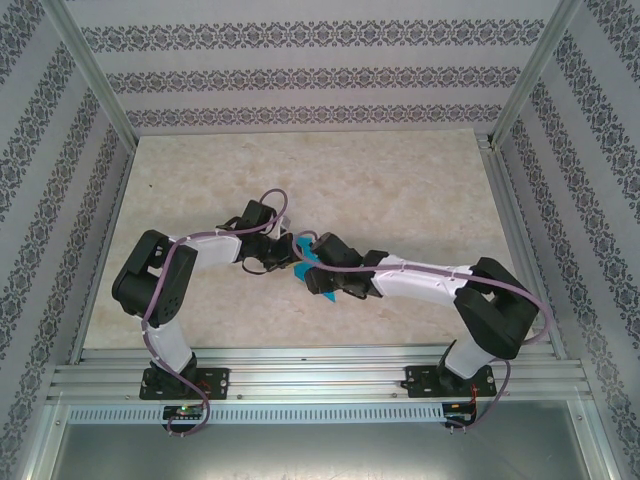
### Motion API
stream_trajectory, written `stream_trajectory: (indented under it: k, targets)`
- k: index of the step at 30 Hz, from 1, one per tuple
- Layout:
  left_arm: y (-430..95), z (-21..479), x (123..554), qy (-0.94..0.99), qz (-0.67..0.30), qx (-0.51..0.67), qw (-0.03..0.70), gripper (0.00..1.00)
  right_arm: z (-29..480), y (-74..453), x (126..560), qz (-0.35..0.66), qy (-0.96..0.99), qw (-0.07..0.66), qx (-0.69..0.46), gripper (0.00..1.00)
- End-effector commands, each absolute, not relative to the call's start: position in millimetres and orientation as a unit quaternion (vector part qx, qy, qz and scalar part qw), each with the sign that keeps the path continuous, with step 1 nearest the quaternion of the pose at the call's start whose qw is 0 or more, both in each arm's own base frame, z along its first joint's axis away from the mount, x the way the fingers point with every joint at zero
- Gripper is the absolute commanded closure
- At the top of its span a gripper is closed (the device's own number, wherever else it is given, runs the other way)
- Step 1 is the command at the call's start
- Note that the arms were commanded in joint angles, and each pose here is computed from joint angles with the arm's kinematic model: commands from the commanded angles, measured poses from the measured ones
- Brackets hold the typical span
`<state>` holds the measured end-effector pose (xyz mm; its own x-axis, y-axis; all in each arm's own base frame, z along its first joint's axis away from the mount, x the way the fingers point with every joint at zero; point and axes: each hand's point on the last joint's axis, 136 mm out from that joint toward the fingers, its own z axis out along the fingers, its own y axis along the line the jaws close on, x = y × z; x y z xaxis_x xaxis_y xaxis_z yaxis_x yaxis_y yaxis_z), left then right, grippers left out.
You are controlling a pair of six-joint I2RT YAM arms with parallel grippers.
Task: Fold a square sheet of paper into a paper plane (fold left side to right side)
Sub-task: Fourth fold the wing at the center of the table.
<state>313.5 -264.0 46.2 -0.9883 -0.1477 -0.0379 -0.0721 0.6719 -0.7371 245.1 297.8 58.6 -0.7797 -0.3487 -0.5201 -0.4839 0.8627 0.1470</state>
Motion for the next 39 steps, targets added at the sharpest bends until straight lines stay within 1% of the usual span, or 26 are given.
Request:
stream_trajectory:
  k: [1, 6, 11, 15, 20, 22, 26, 28, 31, 32, 35, 38, 39]
  targets:
    - [-269.5, 60.0, 315.5, 0.911, -0.405, -0.054, 0.051, 0.92, 55.3, 293.8, 254.5, 0.053, 0.92, 0.289, -0.258, 0.46]
    - [-270.4, 61.9, 315.7, 0.911, -0.406, -0.053, 0.049, 0.92, 42.8, 305.0, 252.4, 0.015, 0.911, 0.29, -0.294, 0.44]
    - [-270.8, 63.3, 316.0, 0.911, -0.406, -0.054, 0.049, 0.91, 30.7, 305.6, 254.5, -0.009, 0.91, 0.281, -0.304, 0.47]
    - [-271.0, 64.0, 316.7, 0.911, -0.406, -0.053, 0.049, 0.91, 26.5, 302.4, 255.8, -0.021, 0.911, 0.278, -0.304, 0.54]
    - [-270.9, 65.8, 317.4, 0.912, -0.404, -0.05, 0.05, 0.88, 22.6, 301.4, 254.2, -0.023, 0.912, 0.272, -0.305, 0.67]
    - [-270.8, 68.2, 317.6, 0.912, -0.404, -0.047, 0.053, 0.83, 21.6, 301.0, 253.0, -0.021, 0.913, 0.27, -0.305, 0.73]
    - [-267.8, 81.0, 320.8, 0.911, -0.405, -0.037, 0.068, 0.71, 21.5, 300.5, 252.4, -0.01, 0.916, 0.266, -0.301, 0.83]
    - [-261.6, 91.4, 322.7, 0.911, -0.404, -0.033, 0.079, 0.65, 22.0, 299.6, 252.9, 0.001, 0.919, 0.265, -0.293, 0.86]
    - [-247.5, 109.3, 326.2, 0.909, -0.401, -0.032, 0.104, 0.53, 23.5, 299.7, 253.4, 0.031, 0.924, 0.262, -0.278, 0.89]
    - [-241.2, 113.7, 326.5, 0.91, -0.399, -0.035, 0.112, 0.51, 25.9, 300.2, 254.1, 0.042, 0.925, 0.262, -0.273, 0.9]
    - [-223.8, 124.1, 326.4, 0.907, -0.396, -0.047, 0.135, 0.46, 32.0, 299.9, 256.0, 0.072, 0.927, 0.264, -0.257, 0.9]
    - [-214.2, 121.4, 322.7, 0.904, -0.398, -0.062, 0.141, 0.46, 35.7, 298.4, 257.7, 0.106, 0.93, 0.262, -0.237, 0.89]
    - [-214.0, 118.4, 321.1, 0.904, -0.4, -0.064, 0.138, 0.48, 35.8, 297.7, 258.0, 0.115, 0.93, 0.261, -0.231, 0.89]
